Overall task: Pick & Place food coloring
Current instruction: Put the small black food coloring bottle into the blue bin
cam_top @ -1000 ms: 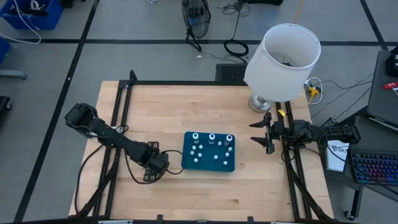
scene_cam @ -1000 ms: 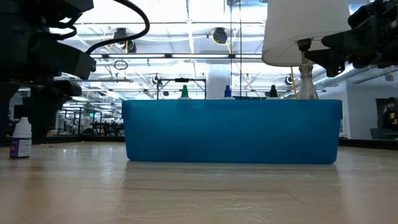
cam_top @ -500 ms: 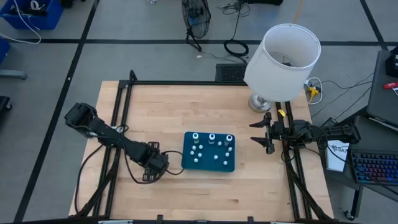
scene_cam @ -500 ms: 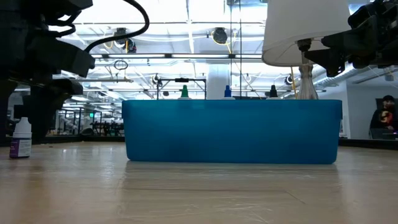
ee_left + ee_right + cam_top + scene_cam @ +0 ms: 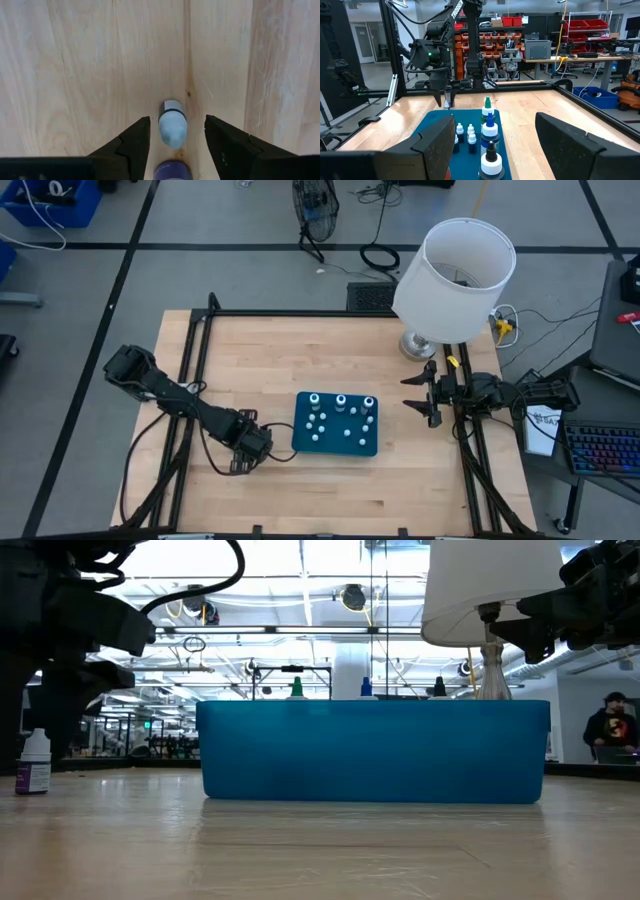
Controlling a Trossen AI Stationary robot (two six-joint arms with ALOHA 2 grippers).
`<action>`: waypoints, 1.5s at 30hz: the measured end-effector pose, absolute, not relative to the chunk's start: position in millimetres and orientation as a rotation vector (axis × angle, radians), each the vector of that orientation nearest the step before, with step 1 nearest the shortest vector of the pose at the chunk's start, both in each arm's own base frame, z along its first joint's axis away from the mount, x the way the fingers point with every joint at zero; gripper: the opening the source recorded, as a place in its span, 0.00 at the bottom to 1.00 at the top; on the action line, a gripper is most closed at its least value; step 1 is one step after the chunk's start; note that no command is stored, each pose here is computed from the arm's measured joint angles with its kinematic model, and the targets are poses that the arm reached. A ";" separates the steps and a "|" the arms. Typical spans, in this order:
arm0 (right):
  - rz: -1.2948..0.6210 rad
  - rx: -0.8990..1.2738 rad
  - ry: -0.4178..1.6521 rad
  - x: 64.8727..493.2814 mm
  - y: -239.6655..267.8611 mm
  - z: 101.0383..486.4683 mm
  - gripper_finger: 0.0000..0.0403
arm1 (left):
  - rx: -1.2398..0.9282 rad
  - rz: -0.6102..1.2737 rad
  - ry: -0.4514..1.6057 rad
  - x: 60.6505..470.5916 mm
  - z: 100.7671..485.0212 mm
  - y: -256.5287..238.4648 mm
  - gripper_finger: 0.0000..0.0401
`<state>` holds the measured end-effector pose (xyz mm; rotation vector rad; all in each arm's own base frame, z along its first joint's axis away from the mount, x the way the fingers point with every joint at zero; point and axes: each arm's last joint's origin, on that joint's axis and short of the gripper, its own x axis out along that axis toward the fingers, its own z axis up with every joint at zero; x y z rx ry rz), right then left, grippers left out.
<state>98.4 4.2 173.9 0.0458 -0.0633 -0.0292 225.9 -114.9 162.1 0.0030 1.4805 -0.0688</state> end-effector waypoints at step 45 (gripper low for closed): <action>-0.029 0.046 -0.063 98.4 4.2 173.9 0.65 | 0.661 -0.278 1.115 395.1 300.1 -80.7 0.14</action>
